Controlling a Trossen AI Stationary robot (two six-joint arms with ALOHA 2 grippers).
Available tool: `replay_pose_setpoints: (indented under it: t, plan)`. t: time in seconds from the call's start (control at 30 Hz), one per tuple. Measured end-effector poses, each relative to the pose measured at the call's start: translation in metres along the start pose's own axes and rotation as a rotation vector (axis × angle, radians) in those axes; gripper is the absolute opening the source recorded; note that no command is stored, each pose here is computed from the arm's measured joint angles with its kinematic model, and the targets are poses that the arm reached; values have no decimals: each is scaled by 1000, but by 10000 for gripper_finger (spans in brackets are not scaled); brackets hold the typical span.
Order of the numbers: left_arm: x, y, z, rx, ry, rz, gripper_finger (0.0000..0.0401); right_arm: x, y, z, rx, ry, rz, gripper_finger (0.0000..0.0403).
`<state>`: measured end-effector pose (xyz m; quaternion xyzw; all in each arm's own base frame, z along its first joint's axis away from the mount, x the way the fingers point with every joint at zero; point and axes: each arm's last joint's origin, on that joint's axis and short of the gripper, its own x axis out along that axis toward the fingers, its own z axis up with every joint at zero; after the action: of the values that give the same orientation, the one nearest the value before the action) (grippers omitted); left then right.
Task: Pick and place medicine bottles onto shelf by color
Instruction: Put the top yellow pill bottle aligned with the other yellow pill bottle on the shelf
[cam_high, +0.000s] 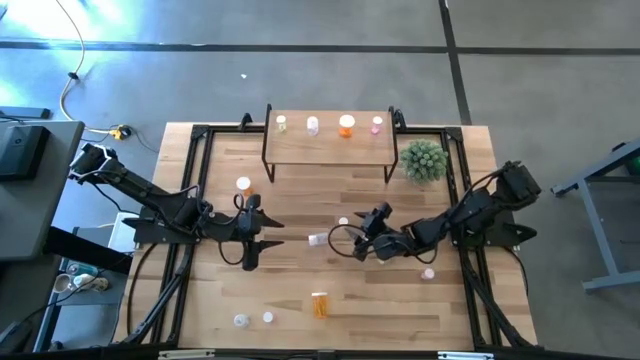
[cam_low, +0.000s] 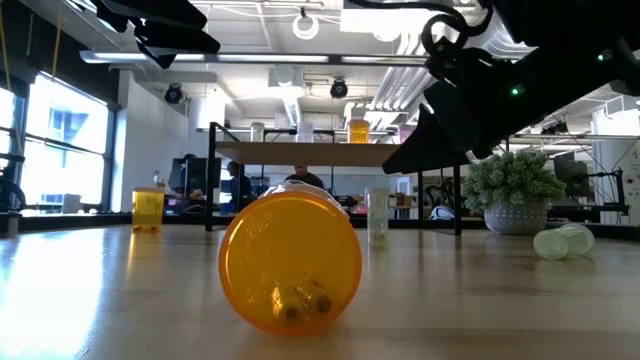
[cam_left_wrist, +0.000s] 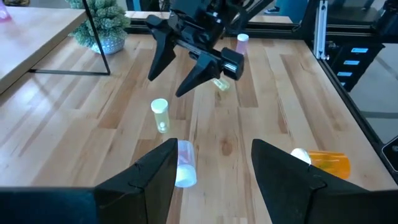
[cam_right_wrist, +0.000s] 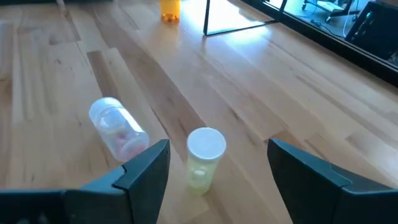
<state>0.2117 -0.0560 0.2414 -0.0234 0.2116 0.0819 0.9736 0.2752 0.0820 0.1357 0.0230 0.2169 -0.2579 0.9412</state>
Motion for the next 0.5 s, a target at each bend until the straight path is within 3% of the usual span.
replay_pose_setpoints:
  t: [0.5]
  plan:
    - [0, 0, 1, -5, -10, -1, 196, 23, -3, -2, -15, -1, 62, 261]
